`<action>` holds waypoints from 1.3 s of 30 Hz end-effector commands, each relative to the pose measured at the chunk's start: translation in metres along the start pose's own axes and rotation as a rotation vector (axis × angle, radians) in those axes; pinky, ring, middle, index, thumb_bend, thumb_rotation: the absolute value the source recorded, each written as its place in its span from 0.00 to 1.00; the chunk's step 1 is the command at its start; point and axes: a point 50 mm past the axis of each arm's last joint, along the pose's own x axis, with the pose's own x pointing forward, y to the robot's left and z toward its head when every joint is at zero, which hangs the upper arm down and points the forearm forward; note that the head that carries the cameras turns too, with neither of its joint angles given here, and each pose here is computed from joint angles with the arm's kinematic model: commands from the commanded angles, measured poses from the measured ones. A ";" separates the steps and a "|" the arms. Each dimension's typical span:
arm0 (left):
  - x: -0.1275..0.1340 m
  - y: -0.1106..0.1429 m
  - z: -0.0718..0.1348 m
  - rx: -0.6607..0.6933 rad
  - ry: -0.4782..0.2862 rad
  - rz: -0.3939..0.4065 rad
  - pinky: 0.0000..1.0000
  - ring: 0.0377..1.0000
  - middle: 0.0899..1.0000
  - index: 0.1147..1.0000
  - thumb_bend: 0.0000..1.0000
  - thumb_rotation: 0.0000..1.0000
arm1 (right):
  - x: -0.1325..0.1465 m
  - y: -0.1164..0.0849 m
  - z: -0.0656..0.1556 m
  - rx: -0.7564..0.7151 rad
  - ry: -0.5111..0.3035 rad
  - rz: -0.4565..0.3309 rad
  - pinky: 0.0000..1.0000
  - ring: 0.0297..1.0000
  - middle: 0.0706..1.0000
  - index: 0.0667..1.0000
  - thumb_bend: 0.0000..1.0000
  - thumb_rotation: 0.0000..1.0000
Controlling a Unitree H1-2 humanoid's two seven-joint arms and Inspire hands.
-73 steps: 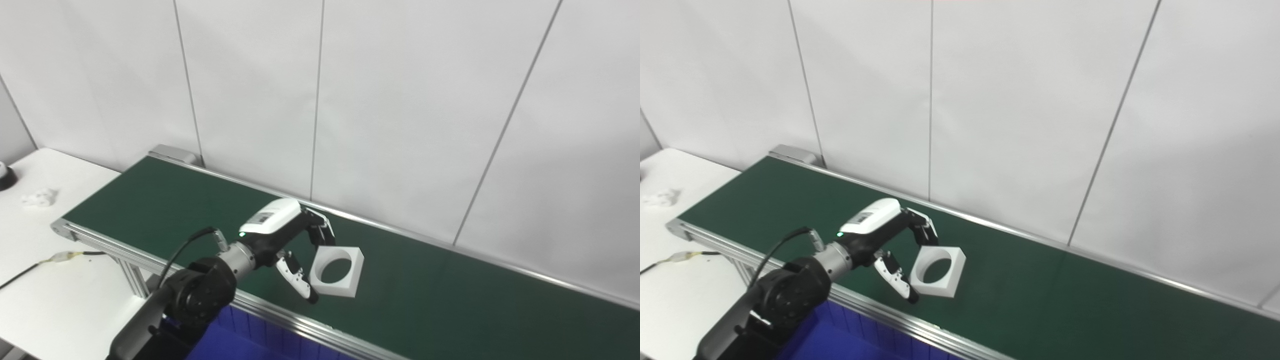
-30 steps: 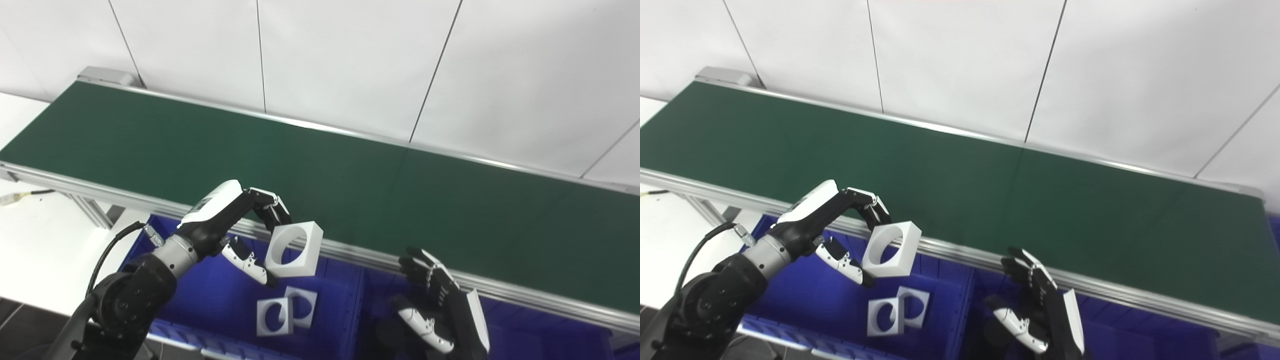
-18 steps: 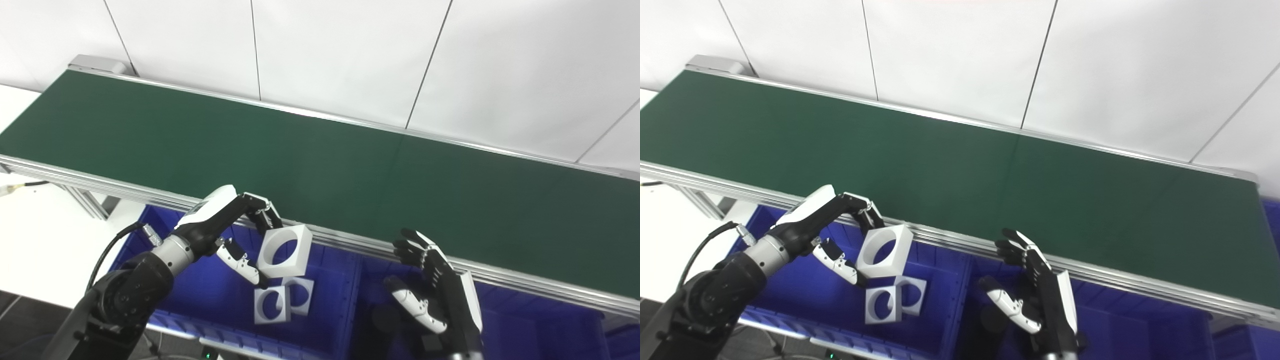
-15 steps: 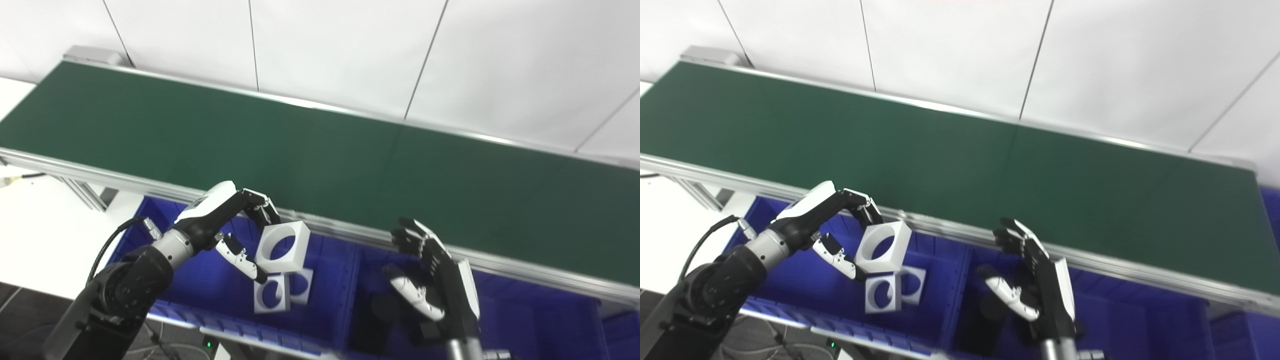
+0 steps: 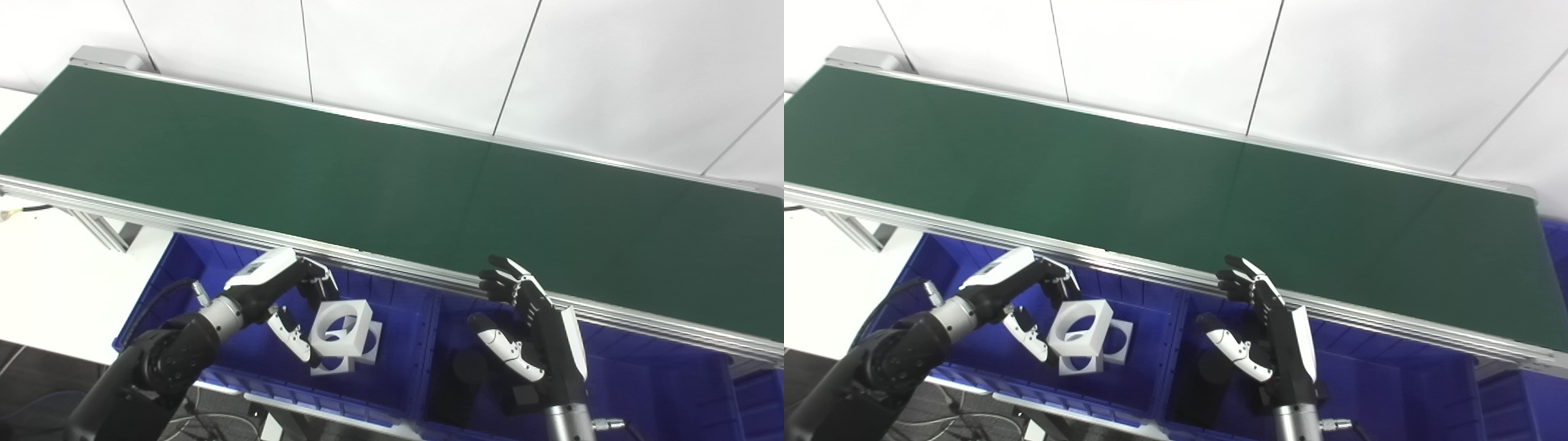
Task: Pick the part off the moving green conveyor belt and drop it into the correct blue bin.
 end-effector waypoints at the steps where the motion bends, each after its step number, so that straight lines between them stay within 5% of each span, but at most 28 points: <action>1: 0.007 0.010 0.006 0.042 -0.032 0.030 0.63 0.52 0.44 0.42 0.52 0.00 | 0.007 -0.001 0.013 0.011 -0.054 -0.012 0.68 0.70 0.72 0.81 0.63 0.50; 23: 0.046 -0.011 -0.003 0.132 0.054 0.019 0.76 0.59 0.46 0.41 0.52 0.00 | 0.007 -0.003 0.013 -0.001 -0.054 -0.017 0.67 0.69 0.72 0.80 0.64 0.51; 39: 0.047 -0.008 -0.005 0.108 0.083 0.041 0.70 0.55 0.44 0.42 0.52 0.00 | 0.006 -0.003 0.013 0.009 -0.052 -0.017 0.67 0.70 0.72 0.80 0.64 0.50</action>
